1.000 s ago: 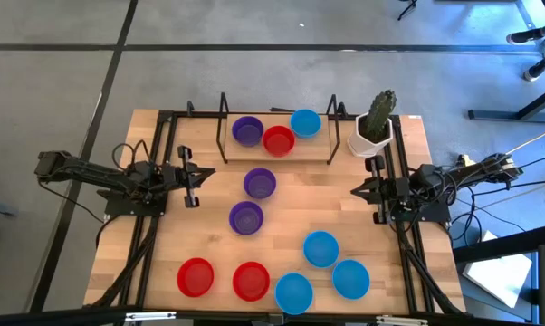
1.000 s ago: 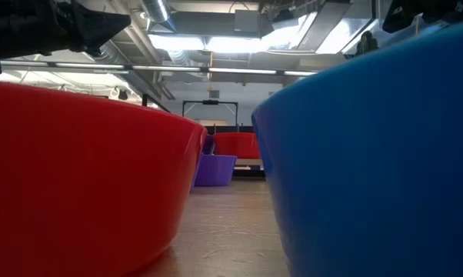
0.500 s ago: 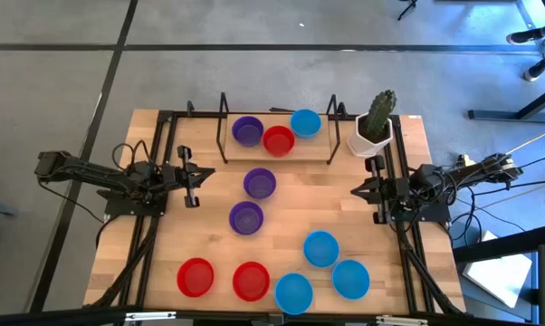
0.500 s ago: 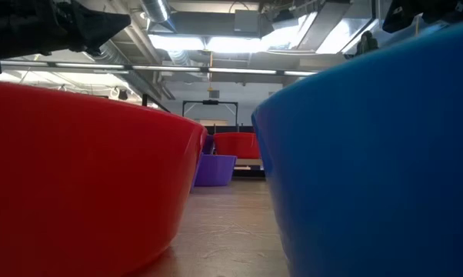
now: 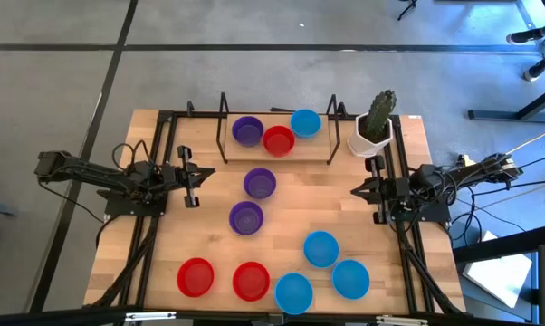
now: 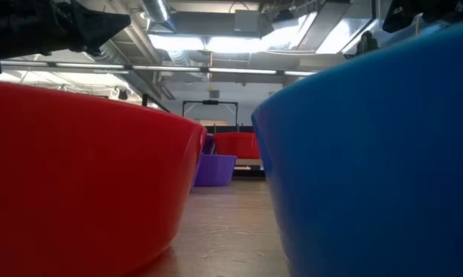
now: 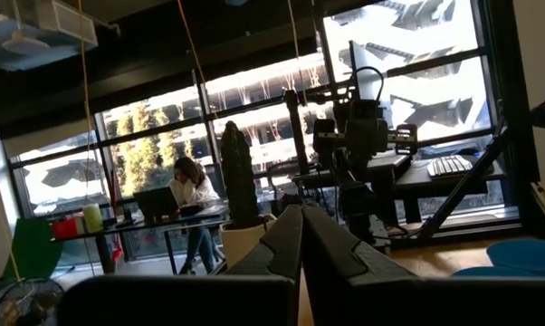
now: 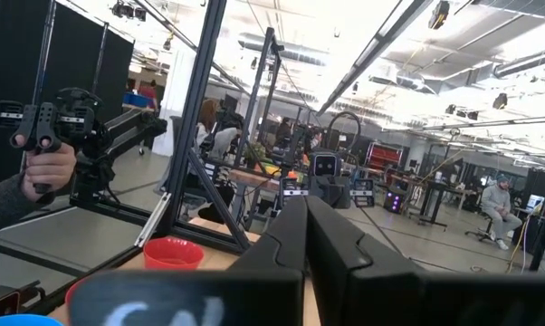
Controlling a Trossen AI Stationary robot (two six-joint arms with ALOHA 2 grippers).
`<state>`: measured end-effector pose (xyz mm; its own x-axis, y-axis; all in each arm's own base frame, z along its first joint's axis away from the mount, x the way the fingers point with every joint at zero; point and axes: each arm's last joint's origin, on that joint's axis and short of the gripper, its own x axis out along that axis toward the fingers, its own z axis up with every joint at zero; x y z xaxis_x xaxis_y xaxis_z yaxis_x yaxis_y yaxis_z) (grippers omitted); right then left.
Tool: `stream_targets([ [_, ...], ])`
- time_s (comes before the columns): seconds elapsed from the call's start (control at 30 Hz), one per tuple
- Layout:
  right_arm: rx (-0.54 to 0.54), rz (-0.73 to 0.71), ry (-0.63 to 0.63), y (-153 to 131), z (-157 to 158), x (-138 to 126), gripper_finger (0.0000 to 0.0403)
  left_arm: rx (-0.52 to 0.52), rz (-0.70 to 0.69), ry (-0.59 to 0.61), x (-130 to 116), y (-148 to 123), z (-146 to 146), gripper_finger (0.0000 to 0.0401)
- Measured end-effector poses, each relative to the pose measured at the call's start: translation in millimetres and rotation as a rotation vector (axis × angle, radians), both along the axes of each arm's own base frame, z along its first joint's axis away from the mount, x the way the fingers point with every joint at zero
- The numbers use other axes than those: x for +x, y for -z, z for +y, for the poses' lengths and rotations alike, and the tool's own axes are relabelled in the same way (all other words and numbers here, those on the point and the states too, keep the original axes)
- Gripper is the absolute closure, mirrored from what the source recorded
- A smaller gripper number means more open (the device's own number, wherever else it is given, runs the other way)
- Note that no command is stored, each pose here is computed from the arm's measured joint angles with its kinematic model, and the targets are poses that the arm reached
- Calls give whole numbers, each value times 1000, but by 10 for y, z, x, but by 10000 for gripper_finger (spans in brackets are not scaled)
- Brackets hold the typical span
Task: Pick & Place Mini bowls
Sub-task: Stack the blue bowl on top of the blue bowl on the shelf
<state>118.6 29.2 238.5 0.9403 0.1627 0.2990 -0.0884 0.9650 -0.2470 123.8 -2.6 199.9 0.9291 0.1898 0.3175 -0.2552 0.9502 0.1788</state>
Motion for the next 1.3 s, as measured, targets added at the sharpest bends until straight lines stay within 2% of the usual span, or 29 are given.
stream_targets([
  [0.43, 114, 49, -133, -25, 52, 92, 395, 0, 3, -1, 2, 3, 0, 396],
  [0.53, 118, 105, -206, -72, 93, 166, 395, 0, 3, -1, 2, 3, 0, 397],
  [0.63, 134, 191, -227, -98, 132, 275, 395, 1, 11, -1, 4, 10, 0, 395],
  [1.0, -17, 524, -233, -81, 366, 781, 395, 2, 26, -1, 8, 24, 0, 397],
  [1.17, -100, 699, -169, 62, 439, 986, 392, 2, 27, -1, 9, 26, 0, 392],
  [1.3, -126, 797, -125, 161, 468, 1119, 371, 2, 28, -1, 9, 26, 0, 391],
])
